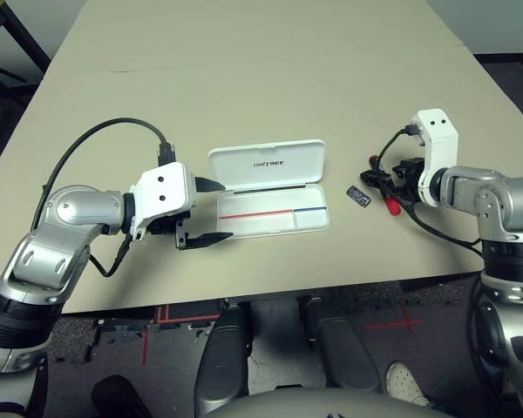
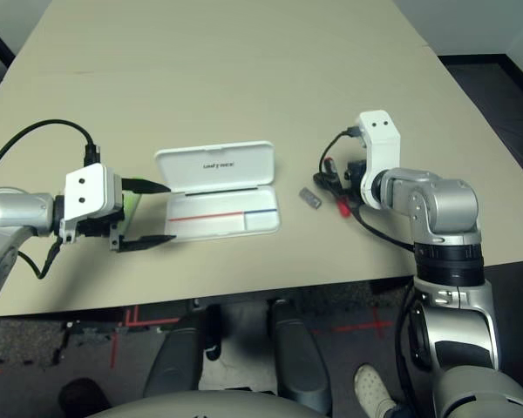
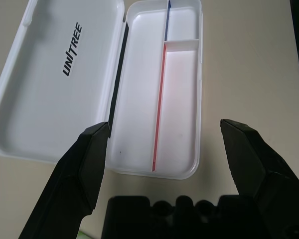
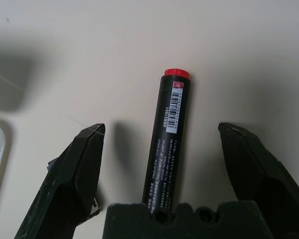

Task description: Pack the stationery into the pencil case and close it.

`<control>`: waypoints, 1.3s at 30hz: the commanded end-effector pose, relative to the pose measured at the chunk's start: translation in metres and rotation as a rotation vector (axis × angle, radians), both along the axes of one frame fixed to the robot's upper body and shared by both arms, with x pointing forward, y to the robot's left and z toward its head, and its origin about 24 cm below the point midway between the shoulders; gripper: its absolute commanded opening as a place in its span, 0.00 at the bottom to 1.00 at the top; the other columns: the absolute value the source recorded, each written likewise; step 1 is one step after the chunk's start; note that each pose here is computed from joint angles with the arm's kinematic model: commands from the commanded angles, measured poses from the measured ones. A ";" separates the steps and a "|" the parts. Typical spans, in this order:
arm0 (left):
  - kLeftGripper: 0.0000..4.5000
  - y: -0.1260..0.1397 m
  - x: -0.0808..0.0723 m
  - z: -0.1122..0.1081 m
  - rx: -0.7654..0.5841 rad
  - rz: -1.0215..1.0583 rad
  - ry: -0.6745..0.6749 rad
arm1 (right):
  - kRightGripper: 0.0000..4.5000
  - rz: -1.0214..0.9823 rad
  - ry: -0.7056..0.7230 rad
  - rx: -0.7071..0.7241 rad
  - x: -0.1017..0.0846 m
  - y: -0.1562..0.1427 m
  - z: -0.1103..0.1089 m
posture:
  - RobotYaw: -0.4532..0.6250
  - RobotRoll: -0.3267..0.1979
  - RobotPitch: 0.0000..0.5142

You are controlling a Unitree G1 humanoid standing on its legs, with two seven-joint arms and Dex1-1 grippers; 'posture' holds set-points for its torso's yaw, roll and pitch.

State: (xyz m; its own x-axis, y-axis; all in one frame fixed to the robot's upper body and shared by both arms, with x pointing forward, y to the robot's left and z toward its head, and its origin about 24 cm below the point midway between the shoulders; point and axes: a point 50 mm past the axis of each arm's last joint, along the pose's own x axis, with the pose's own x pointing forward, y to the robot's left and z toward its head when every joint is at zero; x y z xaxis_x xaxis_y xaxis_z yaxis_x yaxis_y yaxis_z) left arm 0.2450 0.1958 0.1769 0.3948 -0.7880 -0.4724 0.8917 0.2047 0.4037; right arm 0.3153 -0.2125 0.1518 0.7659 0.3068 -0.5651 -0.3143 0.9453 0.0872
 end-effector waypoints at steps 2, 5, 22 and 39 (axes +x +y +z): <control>1.00 -0.002 -0.003 -0.003 0.002 0.001 0.010 | 1.00 0.023 0.076 -0.025 -0.007 0.002 -0.007 | 0.47 0.62 0.45; 1.00 -0.003 -0.003 -0.004 -0.002 0.002 0.009 | 1.00 0.036 0.095 -0.043 -0.011 0.002 -0.009 | 0.47 0.62 0.45; 1.00 -0.005 0.000 -0.004 -0.006 -0.013 0.009 | 1.00 0.043 0.142 -0.136 -0.032 -0.008 -0.029 | 0.45 0.62 0.48; 1.00 -0.005 0.000 -0.005 0.003 -0.018 0.009 | 0.12 0.014 0.088 -0.183 -0.018 -0.032 -0.020 | 0.45 0.62 0.49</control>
